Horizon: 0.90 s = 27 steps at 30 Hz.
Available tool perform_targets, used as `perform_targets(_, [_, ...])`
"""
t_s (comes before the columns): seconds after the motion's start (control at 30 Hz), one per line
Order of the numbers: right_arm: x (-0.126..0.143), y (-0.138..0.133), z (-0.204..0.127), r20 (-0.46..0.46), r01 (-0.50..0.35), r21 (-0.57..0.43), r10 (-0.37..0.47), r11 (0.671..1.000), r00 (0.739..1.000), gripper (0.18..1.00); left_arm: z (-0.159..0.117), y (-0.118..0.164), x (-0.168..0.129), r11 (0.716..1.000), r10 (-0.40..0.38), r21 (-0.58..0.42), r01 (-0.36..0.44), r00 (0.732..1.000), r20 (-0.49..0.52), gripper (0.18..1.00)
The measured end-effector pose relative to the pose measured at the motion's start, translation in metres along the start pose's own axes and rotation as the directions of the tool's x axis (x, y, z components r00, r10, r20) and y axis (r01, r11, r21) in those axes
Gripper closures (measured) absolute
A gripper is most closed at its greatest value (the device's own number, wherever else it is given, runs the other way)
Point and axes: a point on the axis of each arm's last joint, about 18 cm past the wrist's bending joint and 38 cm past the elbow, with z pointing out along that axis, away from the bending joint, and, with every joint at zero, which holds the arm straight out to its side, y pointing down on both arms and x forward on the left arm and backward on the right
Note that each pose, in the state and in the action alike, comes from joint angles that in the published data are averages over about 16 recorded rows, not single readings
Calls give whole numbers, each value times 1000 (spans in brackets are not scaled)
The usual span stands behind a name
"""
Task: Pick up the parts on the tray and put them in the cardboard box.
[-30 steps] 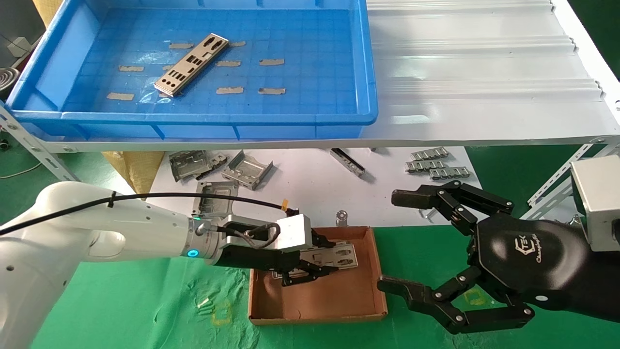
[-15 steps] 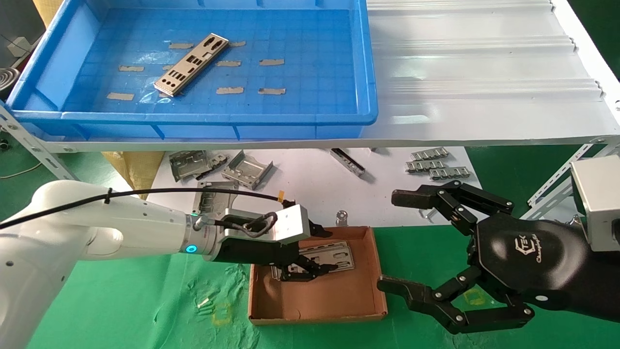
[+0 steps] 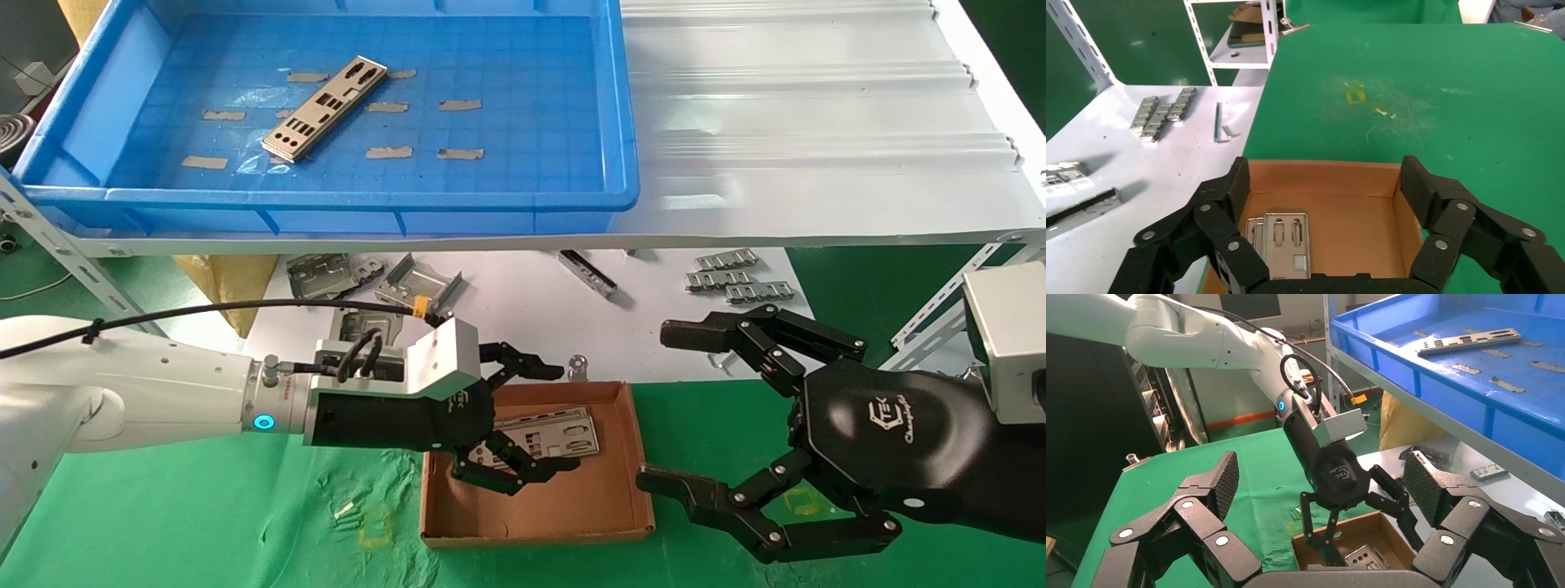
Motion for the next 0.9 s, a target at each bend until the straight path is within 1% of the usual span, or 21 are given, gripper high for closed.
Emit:
perform_targets(0.13, [0, 0, 0, 0, 0, 0, 0, 1000, 1000, 178, -3, 0, 1, 1000, -2, 10, 2, 1000, 2, 292])
perform_targets(0.33, [0, 0, 0, 0, 0, 0, 0, 1000, 1000, 178, -10, -1, 0, 1000, -13, 27, 13, 1000, 20, 226])
perform_targets(0.53, [0, 0, 0, 0, 0, 0, 0, 1000, 1000, 178, -27, -3, 1, 997, -34, 67, 30, 998, 49, 194])
perform_targets(0.9, [0, 0, 0, 0, 0, 0, 0, 1000, 1000, 178, -68, -12, 10, 987, -69, 148, 54, 993, 96, 184])
